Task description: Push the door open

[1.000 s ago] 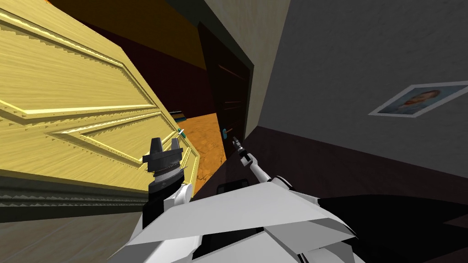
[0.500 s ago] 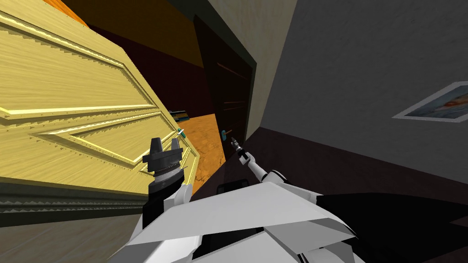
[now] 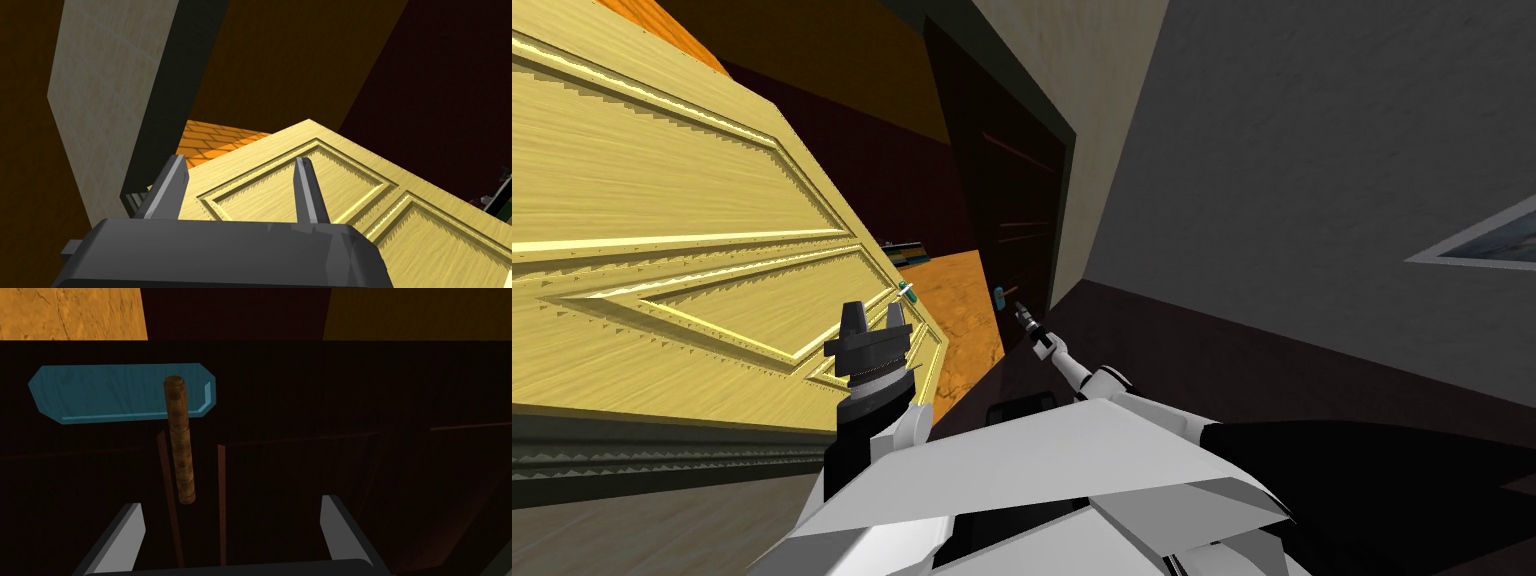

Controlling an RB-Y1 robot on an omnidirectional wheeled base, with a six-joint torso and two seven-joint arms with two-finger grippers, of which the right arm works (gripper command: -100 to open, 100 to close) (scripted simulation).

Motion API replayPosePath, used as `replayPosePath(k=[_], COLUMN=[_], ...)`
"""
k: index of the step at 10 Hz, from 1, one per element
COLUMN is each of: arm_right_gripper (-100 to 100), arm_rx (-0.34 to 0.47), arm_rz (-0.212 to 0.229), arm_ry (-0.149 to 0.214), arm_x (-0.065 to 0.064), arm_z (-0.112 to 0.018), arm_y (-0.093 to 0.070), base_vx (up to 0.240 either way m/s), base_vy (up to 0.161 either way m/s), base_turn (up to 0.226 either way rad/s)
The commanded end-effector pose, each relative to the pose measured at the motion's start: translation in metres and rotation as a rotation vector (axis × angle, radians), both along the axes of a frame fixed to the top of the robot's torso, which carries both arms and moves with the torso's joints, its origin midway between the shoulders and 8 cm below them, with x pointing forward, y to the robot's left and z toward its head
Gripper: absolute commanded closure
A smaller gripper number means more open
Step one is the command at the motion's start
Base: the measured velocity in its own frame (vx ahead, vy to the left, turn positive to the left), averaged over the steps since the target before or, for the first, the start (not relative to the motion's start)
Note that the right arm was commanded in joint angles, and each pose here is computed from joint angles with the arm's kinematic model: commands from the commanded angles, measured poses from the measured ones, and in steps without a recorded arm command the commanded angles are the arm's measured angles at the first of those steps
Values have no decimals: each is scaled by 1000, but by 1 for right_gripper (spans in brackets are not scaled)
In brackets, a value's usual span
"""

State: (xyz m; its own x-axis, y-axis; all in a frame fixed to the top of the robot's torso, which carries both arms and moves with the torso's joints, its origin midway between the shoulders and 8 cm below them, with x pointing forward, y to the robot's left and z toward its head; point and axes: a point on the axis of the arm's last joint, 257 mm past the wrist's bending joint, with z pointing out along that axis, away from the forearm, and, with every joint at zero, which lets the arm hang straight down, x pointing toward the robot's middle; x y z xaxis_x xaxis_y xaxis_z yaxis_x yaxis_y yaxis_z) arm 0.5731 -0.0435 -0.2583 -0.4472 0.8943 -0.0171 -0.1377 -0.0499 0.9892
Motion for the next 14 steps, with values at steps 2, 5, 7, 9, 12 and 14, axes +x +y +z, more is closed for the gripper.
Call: replayPosePath(k=[2,5,7,9,12,14], arm_right_gripper=[-100,-100,-100,-100,-100,-100], arm_rx=[-13,-22,-31,-36,-46,-51], arm_rz=[17,31,43,50,67,75], arm_ry=[30,52,72,84,109,121], arm_x=[5,8,10,11,12,12], arm_z=[-8,-14,-19,-22,-28,-31], arm_y=[10,18,26,31,43,49], base_vx=[99,56,72,70,65,64], base_vy=[-117,-94,-103,-94,-95,-90], base_turn=[86,52,67,55,62,41])
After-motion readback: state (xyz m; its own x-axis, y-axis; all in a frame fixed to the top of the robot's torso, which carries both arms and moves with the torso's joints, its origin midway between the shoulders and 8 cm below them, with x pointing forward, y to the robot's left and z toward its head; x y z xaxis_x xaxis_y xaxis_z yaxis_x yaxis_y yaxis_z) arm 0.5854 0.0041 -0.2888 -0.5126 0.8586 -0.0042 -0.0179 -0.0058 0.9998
